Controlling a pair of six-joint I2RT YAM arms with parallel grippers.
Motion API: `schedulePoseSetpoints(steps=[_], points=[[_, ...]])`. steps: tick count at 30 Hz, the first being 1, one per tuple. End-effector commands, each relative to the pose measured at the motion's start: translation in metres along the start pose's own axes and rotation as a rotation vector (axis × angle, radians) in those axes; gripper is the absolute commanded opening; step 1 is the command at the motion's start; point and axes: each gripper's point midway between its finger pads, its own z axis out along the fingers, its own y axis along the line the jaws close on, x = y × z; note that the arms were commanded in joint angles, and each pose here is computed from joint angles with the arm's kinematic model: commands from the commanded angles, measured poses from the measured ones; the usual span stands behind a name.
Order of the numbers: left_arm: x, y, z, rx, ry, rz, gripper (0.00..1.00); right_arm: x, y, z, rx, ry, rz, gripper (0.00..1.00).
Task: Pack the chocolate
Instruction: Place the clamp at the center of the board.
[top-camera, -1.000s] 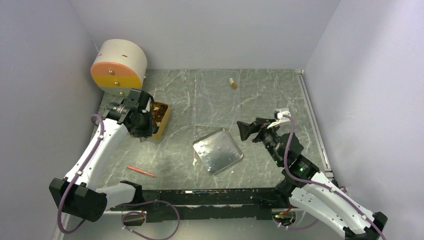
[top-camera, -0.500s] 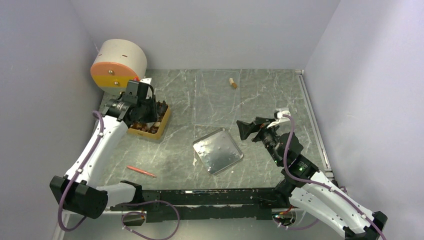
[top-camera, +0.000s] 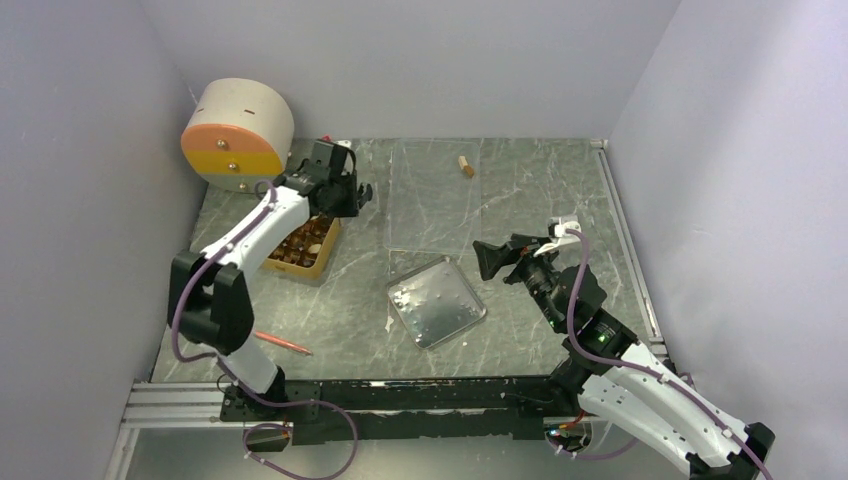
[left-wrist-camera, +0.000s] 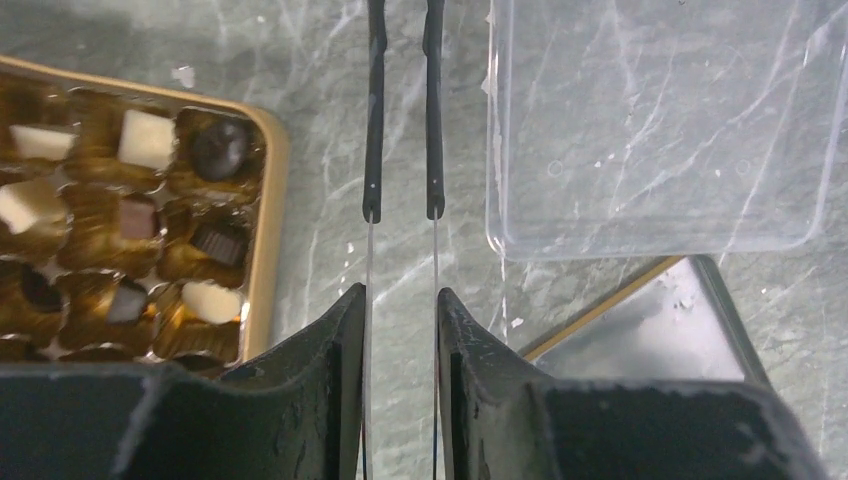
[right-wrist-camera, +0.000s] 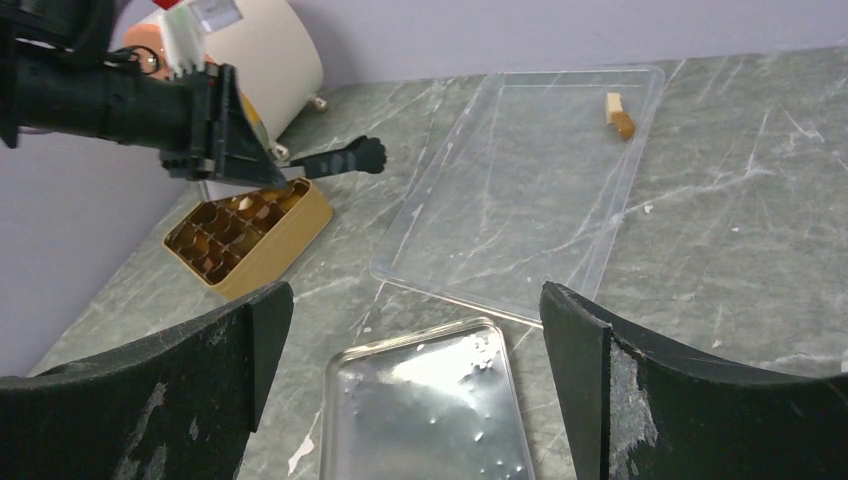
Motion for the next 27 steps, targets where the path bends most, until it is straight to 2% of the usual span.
schedulePoseSetpoints(steps=[1, 8, 17, 27], points=[[-0.036, -0.023, 0.008, 0.026, -0.115, -0.017, 0.32, -0.024, 0.009, 0.0, -0.023, -0.053, 0.016, 1.0], [-0.022, -0.019, 0.043, -0.016, -0.07, -0.025, 0.33, -0.026, 0.008, -0.003, -0.019, -0.058, 0.022, 1.0], [0.029, -0.008, 0.076, -0.068, 0.051, -0.043, 0.38, -0.019, 0.005, -0.004, -0.006, -0.04, 0.042, 1.0], [0.072, -0.002, 0.085, -0.1, 0.149, -0.027, 0.44, -0.008, -0.008, -0.001, 0.099, 0.017, 0.104, 1.0]])
